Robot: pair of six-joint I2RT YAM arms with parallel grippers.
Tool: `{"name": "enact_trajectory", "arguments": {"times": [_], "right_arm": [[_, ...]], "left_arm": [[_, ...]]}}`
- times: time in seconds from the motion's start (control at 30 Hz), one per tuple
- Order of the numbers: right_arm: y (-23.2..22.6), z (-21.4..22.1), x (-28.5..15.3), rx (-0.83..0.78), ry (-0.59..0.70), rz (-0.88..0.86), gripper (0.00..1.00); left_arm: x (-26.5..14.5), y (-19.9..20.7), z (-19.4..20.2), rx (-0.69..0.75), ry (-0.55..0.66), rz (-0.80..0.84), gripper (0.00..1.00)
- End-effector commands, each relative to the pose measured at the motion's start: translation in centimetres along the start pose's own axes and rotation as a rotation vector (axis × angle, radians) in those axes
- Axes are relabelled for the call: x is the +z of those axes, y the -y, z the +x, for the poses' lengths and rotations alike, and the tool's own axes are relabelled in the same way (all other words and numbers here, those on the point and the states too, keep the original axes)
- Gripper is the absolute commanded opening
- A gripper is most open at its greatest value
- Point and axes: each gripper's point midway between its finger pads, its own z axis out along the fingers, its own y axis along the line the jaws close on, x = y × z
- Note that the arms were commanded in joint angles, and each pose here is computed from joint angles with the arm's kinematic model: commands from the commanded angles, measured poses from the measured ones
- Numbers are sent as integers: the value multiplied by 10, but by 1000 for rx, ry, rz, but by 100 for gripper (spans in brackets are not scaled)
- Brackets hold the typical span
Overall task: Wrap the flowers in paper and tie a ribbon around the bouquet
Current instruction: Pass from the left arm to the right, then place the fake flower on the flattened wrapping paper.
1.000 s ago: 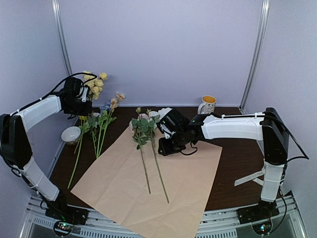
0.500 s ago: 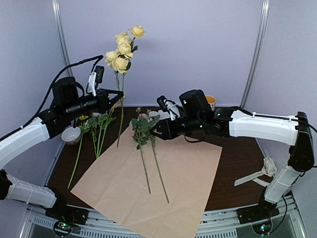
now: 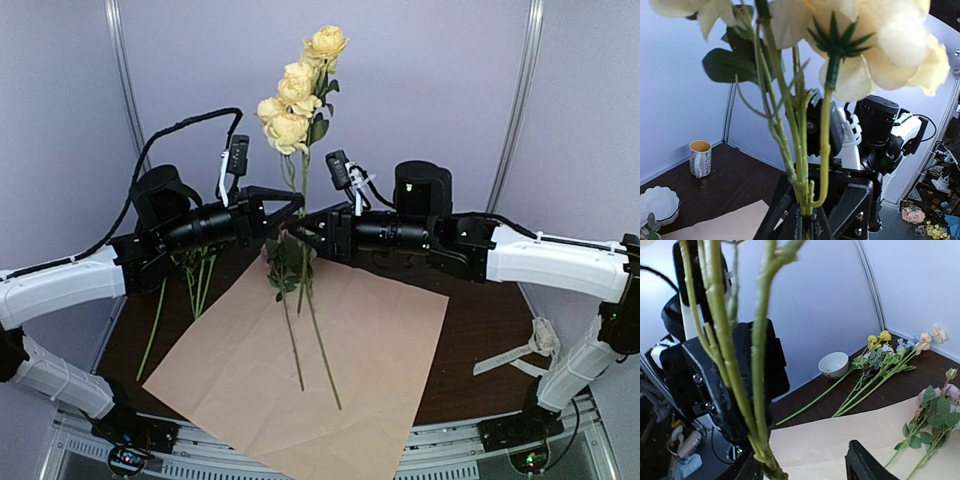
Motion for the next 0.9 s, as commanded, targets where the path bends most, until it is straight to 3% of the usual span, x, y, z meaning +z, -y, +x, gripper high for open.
{"name": "enact_trajectory", "arguments": {"times": [0.0, 0.07, 0.1, 0.13, 0.2, 0.23, 0.3, 0.37, 0.67, 0.8, 0.87], "right_arm": [[-3, -5, -3, 4, 30, 7, 30], [2, -4, -6, 11, 32, 35, 3], [5, -3, -7, 21, 31, 52, 0], [10, -2, -8, 30, 30, 73, 0], [24, 7, -6, 57, -7, 130, 0], [34, 17, -4, 76, -54, 166, 0], [51, 40, 2, 112, -158, 223, 0], [73, 75, 10, 163, -288, 290, 0], [122, 170, 26, 295, -627, 434, 0], [145, 191, 28, 308, -674, 512, 7], [155, 199, 29, 325, -686, 538, 15]], "left_arm": [[2, 21, -32, 51, 93, 81, 0], [0, 20, -34, 57, 98, 64, 0], [-2, 16, -35, 61, 101, 34, 0], [-4, 9, -35, 66, 97, -16, 8], [-10, -15, -33, 78, 67, -171, 47], [-15, -30, -29, 81, 33, -268, 59], [-33, -69, -19, 90, -51, -513, 74], [-61, -109, 0, 80, -165, -737, 81], [-226, -242, 115, -169, -618, -1336, 85], [-292, -264, 150, -168, -821, -1554, 72], [-320, -268, 159, -139, -949, -1650, 66]]}}
